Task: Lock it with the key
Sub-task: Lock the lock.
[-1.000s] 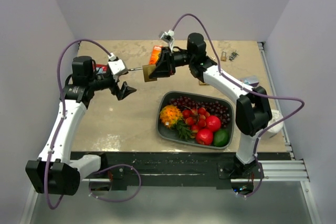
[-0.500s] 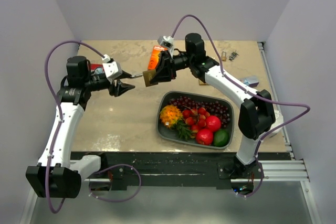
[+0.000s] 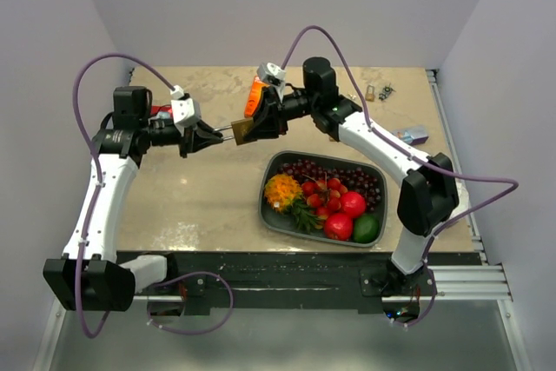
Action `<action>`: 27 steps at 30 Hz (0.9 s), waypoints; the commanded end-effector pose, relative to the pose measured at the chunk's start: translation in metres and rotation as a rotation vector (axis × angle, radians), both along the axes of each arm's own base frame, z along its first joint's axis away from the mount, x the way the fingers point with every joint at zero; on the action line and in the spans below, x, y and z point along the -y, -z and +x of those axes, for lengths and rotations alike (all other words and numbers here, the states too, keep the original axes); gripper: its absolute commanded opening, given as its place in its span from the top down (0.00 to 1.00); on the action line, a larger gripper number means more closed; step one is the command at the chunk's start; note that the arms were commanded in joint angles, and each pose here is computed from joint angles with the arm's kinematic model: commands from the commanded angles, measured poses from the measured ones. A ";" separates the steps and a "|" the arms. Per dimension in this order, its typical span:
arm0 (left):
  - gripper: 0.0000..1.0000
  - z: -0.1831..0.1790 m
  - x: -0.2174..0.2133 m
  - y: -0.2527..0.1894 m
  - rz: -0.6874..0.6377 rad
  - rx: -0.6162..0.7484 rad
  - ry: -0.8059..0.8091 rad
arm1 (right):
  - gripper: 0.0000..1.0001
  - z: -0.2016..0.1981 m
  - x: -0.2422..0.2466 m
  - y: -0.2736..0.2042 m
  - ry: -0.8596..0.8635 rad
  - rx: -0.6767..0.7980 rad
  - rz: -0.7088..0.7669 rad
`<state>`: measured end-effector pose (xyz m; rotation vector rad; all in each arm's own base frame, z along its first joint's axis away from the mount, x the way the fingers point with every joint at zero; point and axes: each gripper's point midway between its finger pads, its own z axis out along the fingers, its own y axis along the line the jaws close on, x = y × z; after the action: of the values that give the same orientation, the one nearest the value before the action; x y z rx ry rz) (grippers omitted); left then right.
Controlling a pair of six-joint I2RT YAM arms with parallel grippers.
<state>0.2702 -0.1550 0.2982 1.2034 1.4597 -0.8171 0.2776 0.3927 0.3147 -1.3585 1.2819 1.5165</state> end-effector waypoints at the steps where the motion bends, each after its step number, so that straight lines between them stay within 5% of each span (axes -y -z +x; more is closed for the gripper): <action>1: 0.75 -0.015 0.004 -0.007 -0.017 -0.010 0.075 | 1.00 -0.007 0.007 -0.059 0.033 0.259 0.131; 8: 0.66 -0.014 0.001 -0.002 0.013 0.009 0.048 | 1.00 -0.010 0.009 -0.057 0.022 0.278 0.126; 23: 1.00 -0.016 0.004 -0.004 -0.018 -0.022 0.067 | 1.00 -0.014 0.008 -0.059 0.031 0.333 0.153; 27: 1.00 -0.015 0.005 -0.005 -0.030 -0.039 0.070 | 1.00 -0.015 0.004 -0.057 0.041 0.380 0.156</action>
<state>0.2607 -0.1554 0.2914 1.2261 1.4865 -0.8605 0.2713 0.3914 0.3186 -1.4123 1.1716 1.3920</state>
